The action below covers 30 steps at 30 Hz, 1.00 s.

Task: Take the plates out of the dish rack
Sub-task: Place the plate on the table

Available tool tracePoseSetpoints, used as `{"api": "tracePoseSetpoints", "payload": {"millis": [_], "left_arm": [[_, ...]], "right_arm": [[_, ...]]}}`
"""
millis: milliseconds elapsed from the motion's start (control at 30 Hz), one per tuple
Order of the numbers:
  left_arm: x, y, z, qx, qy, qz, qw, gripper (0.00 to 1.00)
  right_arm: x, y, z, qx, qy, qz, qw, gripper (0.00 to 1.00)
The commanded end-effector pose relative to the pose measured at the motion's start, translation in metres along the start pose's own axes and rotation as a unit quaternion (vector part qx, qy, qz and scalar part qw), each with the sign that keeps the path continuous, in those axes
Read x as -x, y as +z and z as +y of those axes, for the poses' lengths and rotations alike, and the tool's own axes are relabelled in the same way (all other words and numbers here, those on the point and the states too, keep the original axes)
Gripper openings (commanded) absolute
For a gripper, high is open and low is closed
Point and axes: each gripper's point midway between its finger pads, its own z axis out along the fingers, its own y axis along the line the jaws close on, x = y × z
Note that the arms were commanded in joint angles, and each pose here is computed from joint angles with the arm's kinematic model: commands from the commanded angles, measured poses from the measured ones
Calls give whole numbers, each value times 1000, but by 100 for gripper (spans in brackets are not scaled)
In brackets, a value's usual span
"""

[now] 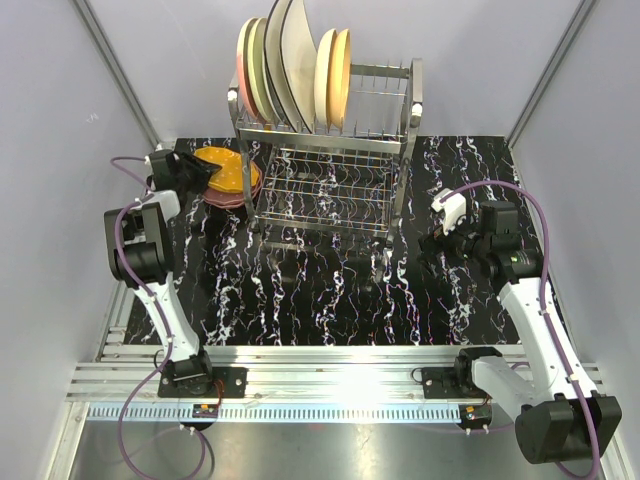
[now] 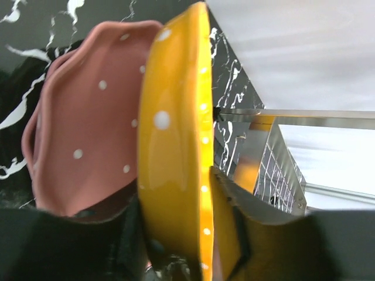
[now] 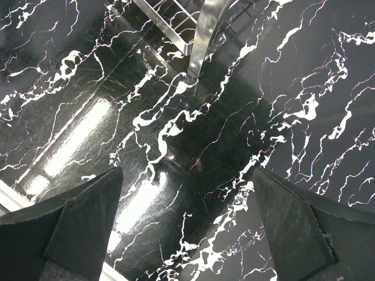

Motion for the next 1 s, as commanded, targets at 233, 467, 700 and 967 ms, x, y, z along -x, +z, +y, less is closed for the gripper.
{"api": "tracePoseSetpoints", "payload": {"millis": [233,467,700,967], "left_arm": [[29,-5,-33,-18,75,-33,996,63],[35,-15,-28,19,115,-34,993,66],[39,-24,-24,43,147,-37,988,67],[46,-39,-22,69,170,-46,982,67]], "right_arm": [[7,-1,-7,-14,-16,-15,1000,100],[8,-2,-6,-16,-17,-17,1000,100],[10,-4,-6,-17,-20,-23,999,100],[12,-6,-6,-19,-23,-28,999,100]]}}
